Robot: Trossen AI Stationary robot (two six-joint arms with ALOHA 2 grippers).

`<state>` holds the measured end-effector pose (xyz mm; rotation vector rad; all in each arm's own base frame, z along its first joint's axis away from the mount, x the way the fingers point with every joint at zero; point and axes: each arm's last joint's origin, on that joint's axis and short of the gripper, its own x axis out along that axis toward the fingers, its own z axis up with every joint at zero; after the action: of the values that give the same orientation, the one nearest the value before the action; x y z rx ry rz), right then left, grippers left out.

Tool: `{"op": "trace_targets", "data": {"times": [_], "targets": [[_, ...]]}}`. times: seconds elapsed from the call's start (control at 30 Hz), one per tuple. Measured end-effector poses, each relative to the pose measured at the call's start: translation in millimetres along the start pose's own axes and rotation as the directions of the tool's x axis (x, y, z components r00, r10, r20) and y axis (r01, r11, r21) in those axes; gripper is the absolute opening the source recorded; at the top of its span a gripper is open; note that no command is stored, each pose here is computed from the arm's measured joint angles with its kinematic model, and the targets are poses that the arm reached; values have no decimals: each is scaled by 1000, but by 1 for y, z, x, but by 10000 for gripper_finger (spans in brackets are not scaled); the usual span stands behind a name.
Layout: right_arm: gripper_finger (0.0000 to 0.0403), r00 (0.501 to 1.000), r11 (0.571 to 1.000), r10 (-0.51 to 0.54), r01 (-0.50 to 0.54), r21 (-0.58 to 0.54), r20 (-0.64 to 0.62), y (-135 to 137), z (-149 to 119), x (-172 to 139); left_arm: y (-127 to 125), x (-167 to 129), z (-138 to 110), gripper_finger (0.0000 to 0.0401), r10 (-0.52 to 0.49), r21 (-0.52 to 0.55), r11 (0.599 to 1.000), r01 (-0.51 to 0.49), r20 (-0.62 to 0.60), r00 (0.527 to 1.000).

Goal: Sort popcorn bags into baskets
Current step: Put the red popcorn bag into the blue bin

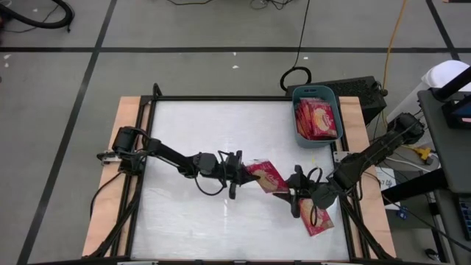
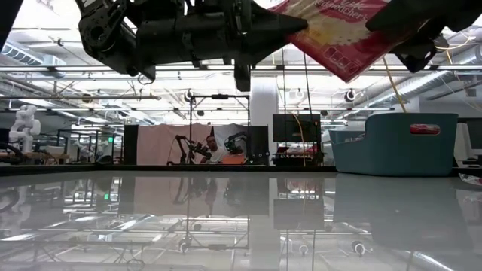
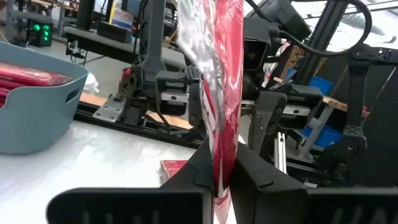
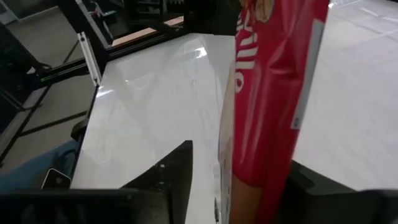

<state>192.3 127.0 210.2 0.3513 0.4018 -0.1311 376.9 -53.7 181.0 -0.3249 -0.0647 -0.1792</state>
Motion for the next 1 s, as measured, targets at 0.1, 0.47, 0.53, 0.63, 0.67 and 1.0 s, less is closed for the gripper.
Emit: {"op": "trace_targets", "data": {"times": [0.1, 0.47, 0.53, 0.63, 0.67, 1.0], "targets": [[141, 1000, 1000, -2, 2, -20, 4, 2, -2, -3, 1, 0, 0, 25, 2, 1, 1000, -2, 0, 1000], [51, 997, 999, -42, 44, -31, 59, -1, 4, -21, 4, 0, 1, 24, -12, 21, 1000, 12, -8, 1000], [27, 996, 998, -53, 56, -38, 73, -1, 5, -22, 4, 0, 1, 24, -10, 22, 1000, 10, -15, 1000], [9, 995, 997, -57, 61, -57, 82, -2, 7, -24, 4, 0, 1, 30, -12, 20, 1000, 13, -12, 1000], [11, 994, 996, -59, 64, -54, 88, -3, 8, -26, 3, 0, 2, 37, -15, 41, 999, 15, -7, 1000], [6, 969, 989, -147, 144, 28, 198, -22, 28, -54, 3, -21, 37, 170, 191, 122, 978, -167, -225, 955]]}}
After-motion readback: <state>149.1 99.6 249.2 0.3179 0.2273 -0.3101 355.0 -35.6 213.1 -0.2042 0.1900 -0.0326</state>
